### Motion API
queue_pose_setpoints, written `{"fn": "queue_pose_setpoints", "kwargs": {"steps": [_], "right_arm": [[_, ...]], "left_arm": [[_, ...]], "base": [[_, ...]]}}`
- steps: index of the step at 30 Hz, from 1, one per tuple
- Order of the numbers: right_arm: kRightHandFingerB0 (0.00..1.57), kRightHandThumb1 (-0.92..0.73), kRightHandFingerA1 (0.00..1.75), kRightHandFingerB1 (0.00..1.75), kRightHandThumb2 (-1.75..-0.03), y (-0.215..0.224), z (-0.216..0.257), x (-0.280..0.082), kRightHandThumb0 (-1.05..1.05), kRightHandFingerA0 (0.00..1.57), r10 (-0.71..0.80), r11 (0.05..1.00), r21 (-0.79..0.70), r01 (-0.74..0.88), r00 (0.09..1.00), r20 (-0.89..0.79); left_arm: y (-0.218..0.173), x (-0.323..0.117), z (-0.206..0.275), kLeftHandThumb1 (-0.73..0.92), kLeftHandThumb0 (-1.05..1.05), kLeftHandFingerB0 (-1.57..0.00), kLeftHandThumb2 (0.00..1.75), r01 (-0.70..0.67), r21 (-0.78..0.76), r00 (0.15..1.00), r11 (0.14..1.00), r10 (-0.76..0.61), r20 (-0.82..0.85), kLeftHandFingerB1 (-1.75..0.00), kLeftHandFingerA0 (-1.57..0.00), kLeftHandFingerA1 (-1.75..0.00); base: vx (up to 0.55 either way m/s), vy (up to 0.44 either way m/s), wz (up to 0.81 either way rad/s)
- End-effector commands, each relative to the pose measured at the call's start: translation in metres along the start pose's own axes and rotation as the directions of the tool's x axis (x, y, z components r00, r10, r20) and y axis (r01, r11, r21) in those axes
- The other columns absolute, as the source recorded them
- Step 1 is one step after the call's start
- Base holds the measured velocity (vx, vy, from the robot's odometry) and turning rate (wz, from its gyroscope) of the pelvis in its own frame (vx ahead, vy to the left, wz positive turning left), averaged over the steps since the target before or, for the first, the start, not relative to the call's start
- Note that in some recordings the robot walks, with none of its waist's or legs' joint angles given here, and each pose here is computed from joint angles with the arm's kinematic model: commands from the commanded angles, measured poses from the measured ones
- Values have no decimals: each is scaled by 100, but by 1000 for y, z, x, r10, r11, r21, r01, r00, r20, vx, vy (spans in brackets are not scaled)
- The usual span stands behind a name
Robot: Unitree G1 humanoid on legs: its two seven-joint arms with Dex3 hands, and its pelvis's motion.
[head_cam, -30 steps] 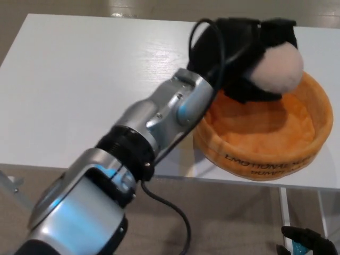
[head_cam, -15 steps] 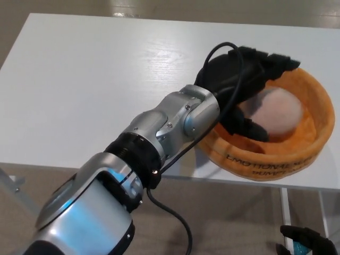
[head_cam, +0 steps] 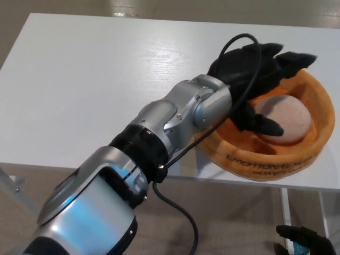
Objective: Use the left hand to pick up the pink round toy on the left and place it inside the orange plate on the desk.
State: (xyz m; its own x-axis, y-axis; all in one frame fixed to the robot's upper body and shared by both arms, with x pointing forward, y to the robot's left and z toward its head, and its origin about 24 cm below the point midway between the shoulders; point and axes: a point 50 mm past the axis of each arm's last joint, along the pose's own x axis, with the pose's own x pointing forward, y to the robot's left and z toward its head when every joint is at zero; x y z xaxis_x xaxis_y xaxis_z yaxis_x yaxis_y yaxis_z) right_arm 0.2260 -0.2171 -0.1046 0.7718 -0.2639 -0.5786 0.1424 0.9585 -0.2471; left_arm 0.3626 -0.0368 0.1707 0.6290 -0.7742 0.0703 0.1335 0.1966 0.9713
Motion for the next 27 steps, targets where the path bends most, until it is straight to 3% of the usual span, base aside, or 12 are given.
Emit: {"fn": "queue_pose_setpoints", "kwargs": {"steps": [1,2,5,6,7,8,12,13,16,17,21,27], "right_arm": [[65,-61,62,54,-57,2,-5,-1,-27,72,11,1000,5,-11,1000,-23],[66,-60,62,54,-57,3,-5,-1,-28,73,10,1000,2,-10,1000,-24],[66,-60,63,54,-57,3,-4,-1,-28,74,8,1000,-4,-9,1000,-23],[66,-60,64,54,-57,2,-4,-1,-28,74,8,1000,-6,-8,1000,-22],[66,-60,64,54,-57,2,-4,-1,-28,74,8,1000,-7,-8,1000,-22],[66,-60,63,54,-56,2,-5,-1,-28,74,8,1000,-9,-8,1000,-22],[67,-60,63,54,-56,1,-6,-2,-28,74,6,1000,-7,-6,1000,-22],[68,-59,64,55,-56,1,-5,-1,-29,76,6,1000,-7,-6,1000,-25],[68,-59,64,55,-56,1,-5,-1,-29,76,4,1000,-8,-4,1000,-27],[68,-59,65,55,-56,0,-5,-1,-29,76,4,1000,-8,-4,1000,-26],[68,-60,64,54,-57,-2,-5,-1,-29,75,5,1000,-21,-5,1000,-24],[69,-58,66,54,-57,-3,-5,-1,-31,77,9,1000,-25,-9,1000,-21]], "left_arm": [[34,-11,17,53,-94,0,97,-90,-6,988,996,90,126,-8,0,0],[39,-14,18,63,-105,0,69,-110,2,985,994,108,133,-17,0,0],[48,-22,21,63,-100,0,66,-152,13,977,988,149,152,-22,0,-2],[53,-26,22,46,-94,0,76,-173,16,972,985,168,165,-18,0,-3],[55,-28,23,46,-94,0,76,-177,15,971,984,172,169,-18,0,-3],[63,-37,24,44,-34,-16,58,-211,-20,958,977,211,196,-33,-14,-34],[77,-62,26,48,-10,-31,56,-288,-99,920,953,304,248,-33,-23,-35],[81,-77,26,40,12,-35,88,-289,-172,911,942,326,254,-55,-12,-50],[85,-99,27,40,12,-35,88,-277,-269,898,922,348,269,-55,-12,-50],[86,-107,26,60,25,-53,64,-266,-301,895,916,351,277,-39,-24,-37],[86,-143,27,60,18,-70,81,-207,-412,879,887,354,321,-43,-38,-39],[74,-189,36,67,0,-77,67,-92,-521,850,848,340,403,-45,-44,-39]], "base": [[0,0,0],[0,0,0],[0,0,0],[0,0,0],[0,0,0],[0,0,0],[0,0,0],[0,0,0],[0,0,0],[0,0,0],[0,0,0],[0,0,0]]}}
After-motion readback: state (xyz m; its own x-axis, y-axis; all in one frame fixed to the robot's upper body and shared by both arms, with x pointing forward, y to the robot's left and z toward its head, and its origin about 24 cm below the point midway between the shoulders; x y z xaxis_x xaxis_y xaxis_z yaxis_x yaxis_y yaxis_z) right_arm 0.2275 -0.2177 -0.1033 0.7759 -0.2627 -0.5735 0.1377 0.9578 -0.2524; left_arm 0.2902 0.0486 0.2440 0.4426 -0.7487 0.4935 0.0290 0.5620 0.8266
